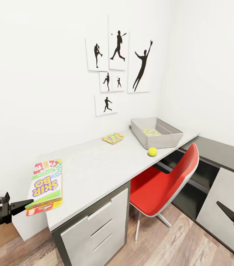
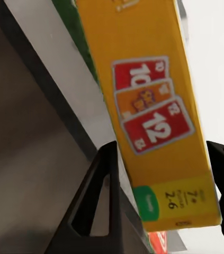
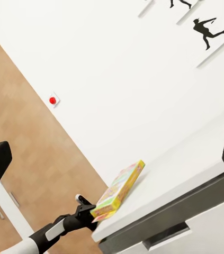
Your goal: Put all the toys in the child's room - the three board games (two on the bed and one on the table), the two jigsaw puzzles on the table, and the tennis ball on the table - inside the toy box on the table in the child's room.
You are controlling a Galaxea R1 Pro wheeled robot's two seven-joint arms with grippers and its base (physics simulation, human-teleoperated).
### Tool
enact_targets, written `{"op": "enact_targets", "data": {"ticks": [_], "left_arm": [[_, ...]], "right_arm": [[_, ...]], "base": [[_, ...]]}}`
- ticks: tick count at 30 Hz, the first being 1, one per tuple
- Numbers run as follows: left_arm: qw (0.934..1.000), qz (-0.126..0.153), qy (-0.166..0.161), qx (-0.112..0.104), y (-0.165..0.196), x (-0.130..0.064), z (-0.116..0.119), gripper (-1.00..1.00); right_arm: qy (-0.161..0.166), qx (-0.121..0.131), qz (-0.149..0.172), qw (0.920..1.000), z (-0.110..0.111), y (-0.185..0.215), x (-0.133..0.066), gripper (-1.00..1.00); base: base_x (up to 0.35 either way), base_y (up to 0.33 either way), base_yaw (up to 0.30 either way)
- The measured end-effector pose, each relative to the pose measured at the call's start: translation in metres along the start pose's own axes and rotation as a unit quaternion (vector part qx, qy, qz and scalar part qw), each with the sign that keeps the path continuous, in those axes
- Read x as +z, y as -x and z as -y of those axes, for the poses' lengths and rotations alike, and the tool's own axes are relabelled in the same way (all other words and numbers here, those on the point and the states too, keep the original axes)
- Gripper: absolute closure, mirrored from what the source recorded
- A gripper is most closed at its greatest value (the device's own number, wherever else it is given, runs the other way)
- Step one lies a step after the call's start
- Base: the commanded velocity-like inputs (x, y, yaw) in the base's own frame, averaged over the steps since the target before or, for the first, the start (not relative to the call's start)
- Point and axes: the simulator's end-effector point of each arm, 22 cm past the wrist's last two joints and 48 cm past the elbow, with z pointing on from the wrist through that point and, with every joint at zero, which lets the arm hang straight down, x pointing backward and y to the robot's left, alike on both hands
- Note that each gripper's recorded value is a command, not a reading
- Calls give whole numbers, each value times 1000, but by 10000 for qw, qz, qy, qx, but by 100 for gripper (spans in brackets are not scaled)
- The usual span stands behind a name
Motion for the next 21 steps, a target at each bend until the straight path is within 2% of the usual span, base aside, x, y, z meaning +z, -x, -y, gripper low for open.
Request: {"op": "enact_targets", "data": {"ticks": [21], "left_arm": [[10000, -3, -14, 1, 22, -4, 35, 100]], "right_arm": [[-61, 59, 31, 10000, -16, 28, 17, -100]], "base": [[0, 0, 0]]}}
